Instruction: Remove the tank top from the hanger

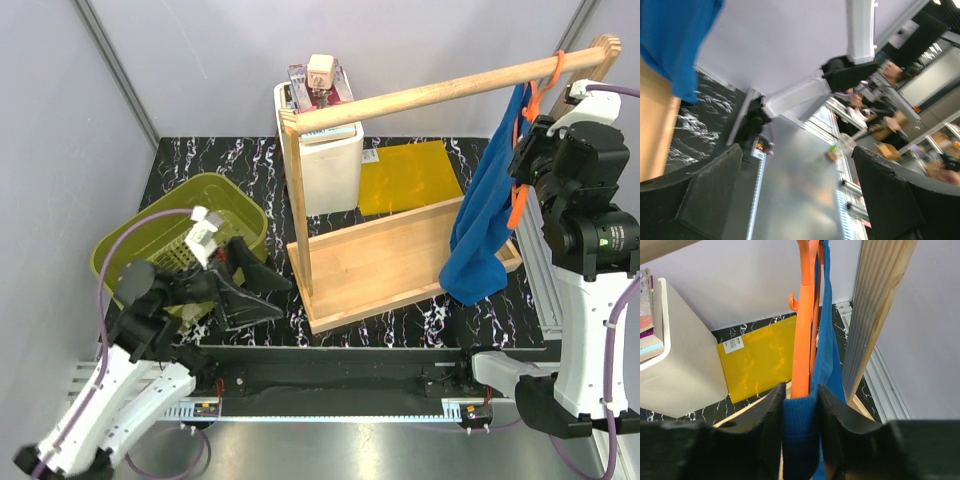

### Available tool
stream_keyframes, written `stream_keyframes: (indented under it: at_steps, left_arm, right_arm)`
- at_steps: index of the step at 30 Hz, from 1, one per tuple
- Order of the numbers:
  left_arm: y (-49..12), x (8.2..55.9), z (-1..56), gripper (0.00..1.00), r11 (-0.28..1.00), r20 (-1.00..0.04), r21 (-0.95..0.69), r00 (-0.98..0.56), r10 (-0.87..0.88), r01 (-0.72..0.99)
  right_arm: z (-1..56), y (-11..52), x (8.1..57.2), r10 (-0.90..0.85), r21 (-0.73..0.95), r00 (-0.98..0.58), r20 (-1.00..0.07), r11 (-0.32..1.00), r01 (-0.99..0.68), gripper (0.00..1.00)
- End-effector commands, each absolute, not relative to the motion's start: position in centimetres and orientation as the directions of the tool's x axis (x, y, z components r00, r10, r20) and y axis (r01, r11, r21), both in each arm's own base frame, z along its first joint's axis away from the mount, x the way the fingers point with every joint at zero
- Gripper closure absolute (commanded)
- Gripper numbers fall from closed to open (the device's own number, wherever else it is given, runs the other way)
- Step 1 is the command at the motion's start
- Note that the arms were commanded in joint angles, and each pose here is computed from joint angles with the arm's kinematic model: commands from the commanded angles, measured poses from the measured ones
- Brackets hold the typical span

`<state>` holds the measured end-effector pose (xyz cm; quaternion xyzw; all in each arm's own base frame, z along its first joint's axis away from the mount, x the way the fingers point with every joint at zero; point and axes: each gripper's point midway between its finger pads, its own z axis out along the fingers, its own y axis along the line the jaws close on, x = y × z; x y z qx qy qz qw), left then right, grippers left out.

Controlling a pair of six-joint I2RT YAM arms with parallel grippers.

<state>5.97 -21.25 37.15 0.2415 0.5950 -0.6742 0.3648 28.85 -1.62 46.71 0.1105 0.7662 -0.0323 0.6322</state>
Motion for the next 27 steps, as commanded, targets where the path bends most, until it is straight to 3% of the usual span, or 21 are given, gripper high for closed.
stream_keyframes:
  at_steps: [1,5,6,16,22,27]
  left_arm:
    - [-24.5,5.9,38.9,0.08,-0.088,-0.792,-0.59,-0.597,-0.13,0.803]
    - [-27.4,1.9,40.2,0.11,-0.144,-0.831,-0.542,-0.553,-0.054,0.828]
    - [-27.9,2.5,40.3,0.12,-0.1,-0.832,-0.541,-0.548,-0.081,0.835]
    - [-32.3,2.6,40.0,0.14,0.023,-0.857,-0.508,-0.503,-0.107,0.861]
    - [-34.7,4.1,40.9,0.14,0.092,-0.872,-0.485,-0.473,-0.127,0.869]
    - [-35.5,7.2,41.0,0.13,0.242,-0.891,-0.451,-0.418,-0.178,0.859]
  right_arm:
    - [48.0,-1.7,29.8,0.139,0.113,-0.11,-0.984,0.969,0.219,0.7]
    - [49.0,-1.3,29.6,0.149,0.13,-0.084,-0.985,0.973,0.192,0.95]
    - [49.8,-0.9,29.2,0.155,0.142,-0.066,-0.986,0.976,0.164,0.99]
    - [56.9,1.2,21.3,0.201,0.197,0.169,-0.965,0.98,-0.039,1.0]
    - [51.3,3.8,18.1,0.274,0.267,0.022,-0.961,0.951,-0.158,1.0]
    - [44.4,6.5,12.1,0.296,0.329,-0.153,-0.943,0.899,-0.29,1.0]
